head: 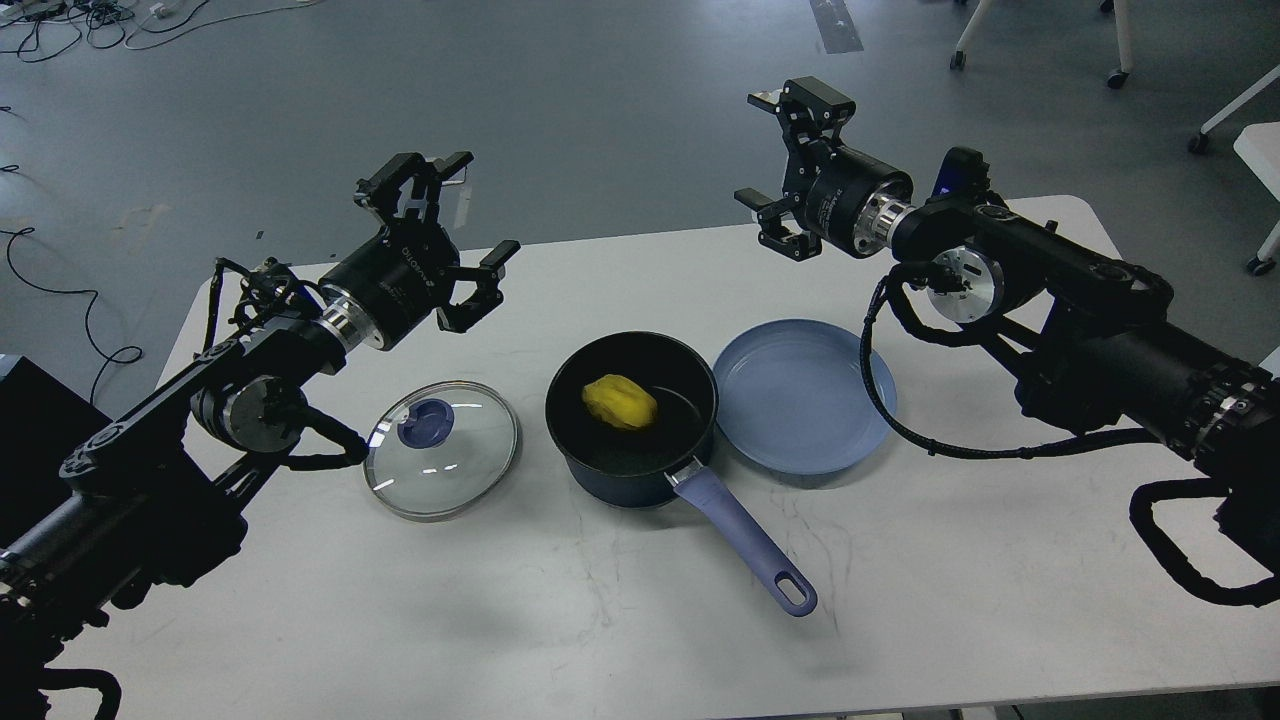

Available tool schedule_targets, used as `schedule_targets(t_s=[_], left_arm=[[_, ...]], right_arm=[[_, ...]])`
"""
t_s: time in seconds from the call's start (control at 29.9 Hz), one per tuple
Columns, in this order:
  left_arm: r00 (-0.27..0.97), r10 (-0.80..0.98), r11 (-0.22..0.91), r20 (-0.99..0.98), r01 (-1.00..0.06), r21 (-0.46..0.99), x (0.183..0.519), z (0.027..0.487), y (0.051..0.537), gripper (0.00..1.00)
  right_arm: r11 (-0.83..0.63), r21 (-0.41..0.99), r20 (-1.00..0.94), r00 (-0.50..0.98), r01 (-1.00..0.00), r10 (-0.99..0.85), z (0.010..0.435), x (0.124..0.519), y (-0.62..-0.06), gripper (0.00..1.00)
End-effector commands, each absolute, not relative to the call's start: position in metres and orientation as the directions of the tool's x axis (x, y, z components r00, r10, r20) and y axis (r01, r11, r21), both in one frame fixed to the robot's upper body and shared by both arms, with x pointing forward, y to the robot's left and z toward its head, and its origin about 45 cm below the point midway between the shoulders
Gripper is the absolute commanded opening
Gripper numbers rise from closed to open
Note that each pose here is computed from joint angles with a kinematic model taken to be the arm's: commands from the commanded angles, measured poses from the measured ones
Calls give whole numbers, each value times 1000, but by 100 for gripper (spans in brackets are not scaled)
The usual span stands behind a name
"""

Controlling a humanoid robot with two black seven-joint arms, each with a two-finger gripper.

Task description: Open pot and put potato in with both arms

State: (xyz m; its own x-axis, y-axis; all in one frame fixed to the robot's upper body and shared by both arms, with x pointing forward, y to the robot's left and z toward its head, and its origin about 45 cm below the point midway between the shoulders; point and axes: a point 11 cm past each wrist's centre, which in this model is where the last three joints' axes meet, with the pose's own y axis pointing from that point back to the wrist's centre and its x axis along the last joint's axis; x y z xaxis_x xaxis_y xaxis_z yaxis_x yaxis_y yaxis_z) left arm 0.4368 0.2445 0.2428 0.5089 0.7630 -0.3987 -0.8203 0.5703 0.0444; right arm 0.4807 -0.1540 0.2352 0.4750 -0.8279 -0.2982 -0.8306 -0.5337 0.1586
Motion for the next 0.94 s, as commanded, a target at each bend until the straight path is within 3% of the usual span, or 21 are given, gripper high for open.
schedule_targets(t_s=[0.0, 0.9], left_arm=[[511, 759, 574, -403, -818, 43, 436, 242, 242, 98], [504, 770, 565, -392, -824, 49, 438, 242, 247, 98]], right_arm=[[-542, 161, -302, 481, -825, -823, 232, 478, -150, 100], [-542, 209, -296, 476, -814, -828, 214, 469, -148, 100]])
